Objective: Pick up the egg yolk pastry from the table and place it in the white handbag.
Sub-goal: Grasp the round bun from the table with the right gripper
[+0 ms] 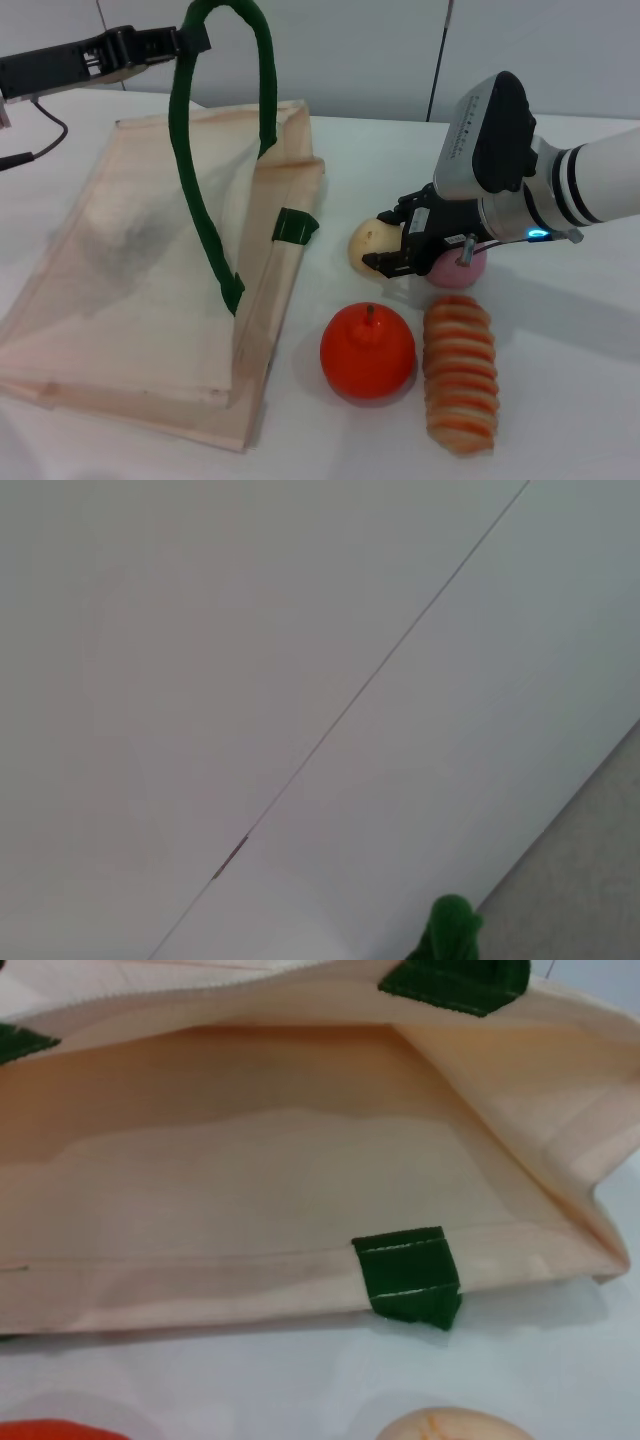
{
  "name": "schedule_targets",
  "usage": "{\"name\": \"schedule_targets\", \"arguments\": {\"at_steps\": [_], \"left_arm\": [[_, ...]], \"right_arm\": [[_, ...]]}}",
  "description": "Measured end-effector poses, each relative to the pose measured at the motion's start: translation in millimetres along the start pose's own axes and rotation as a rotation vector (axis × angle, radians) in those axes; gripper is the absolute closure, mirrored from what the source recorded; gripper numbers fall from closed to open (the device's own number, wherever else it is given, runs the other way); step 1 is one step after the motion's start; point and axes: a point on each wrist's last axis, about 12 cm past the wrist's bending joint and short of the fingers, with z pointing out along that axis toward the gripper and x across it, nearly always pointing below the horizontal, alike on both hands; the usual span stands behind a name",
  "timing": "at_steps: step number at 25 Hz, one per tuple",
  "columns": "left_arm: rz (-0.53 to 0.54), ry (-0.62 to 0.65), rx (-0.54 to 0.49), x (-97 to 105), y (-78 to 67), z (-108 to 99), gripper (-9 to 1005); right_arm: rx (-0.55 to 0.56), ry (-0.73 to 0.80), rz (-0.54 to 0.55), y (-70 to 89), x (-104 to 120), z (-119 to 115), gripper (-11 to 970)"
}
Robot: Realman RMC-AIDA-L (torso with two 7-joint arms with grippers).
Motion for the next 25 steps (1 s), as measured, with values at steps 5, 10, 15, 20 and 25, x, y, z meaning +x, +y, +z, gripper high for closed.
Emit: {"name": "schedule_targets", "arguments": {"at_steps": [5,10,15,20,25], "left_arm": [[-0.001,-0.001,-0.002,0.2,0.3,-0.4,830],[-0.001,-0.002,-0.003,0.5,0.5,-0.7,828],[-0.002,-0.002,-0.005,0.6,0.7,-1.0,826],[-0.003,-0.002,-0.007,1.4,1.1,-1.9,823],[-0.006,-0.003,-0.011,2.4,1.7,-3.2,821]], "right_arm": [[-0.002,0.001,-0.003,0.4,0.3,0.1,350],[-0.007,0.000,-0.002,1.3,1.2,0.1,354],[-0.009,0.000,-0.002,1.4,1.6,-0.2,358],[-0.009,-0.004,0.003,1.3,2.3,-0.8,361],[-0.014,-0.029,0.022,0.1,0.1,-2.9,365]]}}
